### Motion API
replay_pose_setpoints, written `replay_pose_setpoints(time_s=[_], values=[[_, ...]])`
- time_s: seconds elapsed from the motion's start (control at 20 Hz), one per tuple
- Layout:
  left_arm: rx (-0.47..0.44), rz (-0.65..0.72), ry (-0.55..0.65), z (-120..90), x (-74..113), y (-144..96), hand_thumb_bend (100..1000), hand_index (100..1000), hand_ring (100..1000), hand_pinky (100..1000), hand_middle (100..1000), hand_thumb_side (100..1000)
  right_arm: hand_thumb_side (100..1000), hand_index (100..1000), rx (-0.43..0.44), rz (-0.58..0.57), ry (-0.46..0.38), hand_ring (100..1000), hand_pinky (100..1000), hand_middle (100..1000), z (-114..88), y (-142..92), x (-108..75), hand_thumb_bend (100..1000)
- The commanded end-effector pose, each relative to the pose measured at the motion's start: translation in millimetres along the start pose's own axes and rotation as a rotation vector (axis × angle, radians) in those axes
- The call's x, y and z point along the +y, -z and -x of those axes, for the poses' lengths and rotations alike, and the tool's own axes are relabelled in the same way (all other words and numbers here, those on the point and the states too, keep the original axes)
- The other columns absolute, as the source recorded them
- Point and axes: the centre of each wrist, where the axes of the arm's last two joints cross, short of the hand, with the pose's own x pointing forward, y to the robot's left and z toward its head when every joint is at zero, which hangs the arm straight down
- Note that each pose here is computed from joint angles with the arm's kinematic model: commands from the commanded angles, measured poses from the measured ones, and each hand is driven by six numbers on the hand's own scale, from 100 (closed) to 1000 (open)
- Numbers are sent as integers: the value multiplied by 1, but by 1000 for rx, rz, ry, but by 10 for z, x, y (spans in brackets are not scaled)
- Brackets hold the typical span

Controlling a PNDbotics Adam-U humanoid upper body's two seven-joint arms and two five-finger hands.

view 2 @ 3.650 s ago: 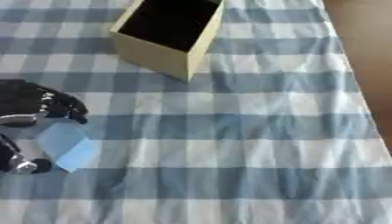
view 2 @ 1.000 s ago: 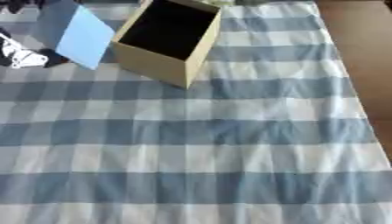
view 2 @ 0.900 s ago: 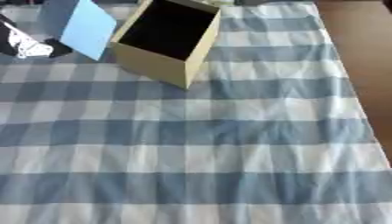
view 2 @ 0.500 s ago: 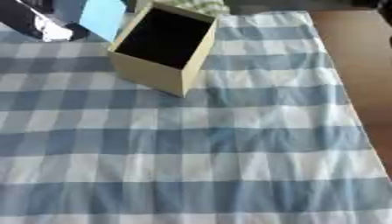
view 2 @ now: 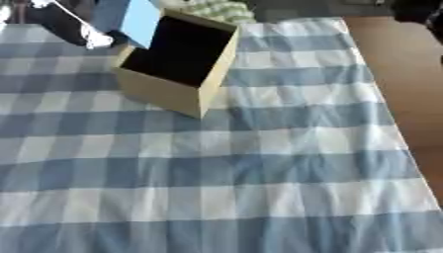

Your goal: Pick up objects on the table and place them in the box.

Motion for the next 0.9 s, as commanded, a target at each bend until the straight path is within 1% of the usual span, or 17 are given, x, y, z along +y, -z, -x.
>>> replay_pose_setpoints(time_s=[0.05, 0.35, 0.6, 0.9], values=[[18, -55, 16, 30, 112, 58, 100, 582, 492, 268, 507, 139, 1000, 790, -45, -12, 1, 709, 735, 657, -97, 79, -19, 100], [64, -68, 28, 127, -17, 159, 100, 583, 492, 270, 508, 134, 1000, 790, -60, -19, 8, 708, 734, 657, -121, 122, -12, 100], [63, -72, 37, 128, -77, 225, 100, 582, 491, 269, 508, 143, 1000, 790, -61, -21, 13, 707, 733, 656, -126, 137, -16, 100], [65, -47, 44, 128, -145, 258, 100, 585, 493, 274, 508, 132, 1000, 789, -59, -16, 13, 707, 731, 656, -127, 137, -26, 100]])
